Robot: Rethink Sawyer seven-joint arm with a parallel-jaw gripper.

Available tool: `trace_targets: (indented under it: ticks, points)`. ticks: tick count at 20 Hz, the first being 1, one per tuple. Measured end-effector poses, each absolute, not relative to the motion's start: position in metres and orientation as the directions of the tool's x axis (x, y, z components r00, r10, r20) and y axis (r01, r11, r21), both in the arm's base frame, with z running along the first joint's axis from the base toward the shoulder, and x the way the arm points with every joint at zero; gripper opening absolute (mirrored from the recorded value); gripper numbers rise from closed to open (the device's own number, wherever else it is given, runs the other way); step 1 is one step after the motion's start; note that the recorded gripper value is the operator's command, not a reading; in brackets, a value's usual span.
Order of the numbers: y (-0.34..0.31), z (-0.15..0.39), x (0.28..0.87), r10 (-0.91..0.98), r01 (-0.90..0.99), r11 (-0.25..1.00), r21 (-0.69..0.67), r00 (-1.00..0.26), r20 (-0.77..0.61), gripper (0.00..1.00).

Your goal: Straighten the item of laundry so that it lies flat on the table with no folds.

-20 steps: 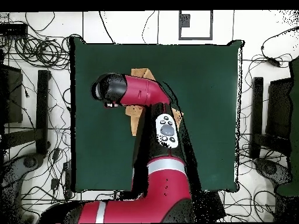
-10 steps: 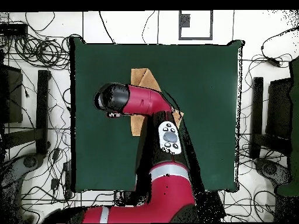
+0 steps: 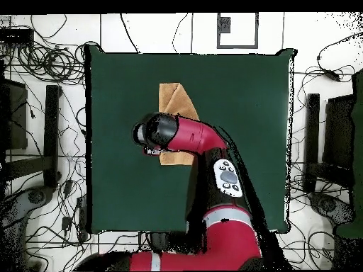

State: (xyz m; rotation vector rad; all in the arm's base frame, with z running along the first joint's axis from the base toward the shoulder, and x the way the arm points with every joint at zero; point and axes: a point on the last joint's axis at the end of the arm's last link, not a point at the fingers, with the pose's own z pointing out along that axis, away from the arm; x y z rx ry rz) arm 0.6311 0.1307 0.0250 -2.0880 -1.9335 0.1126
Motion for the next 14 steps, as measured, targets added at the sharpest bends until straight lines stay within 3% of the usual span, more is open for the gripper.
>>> trace_targets:
  ticks: [14]
  points:
    - [0.146,0.028,0.622,0.988,0.955,-0.058,-0.292,0.098,0.123,1.00]
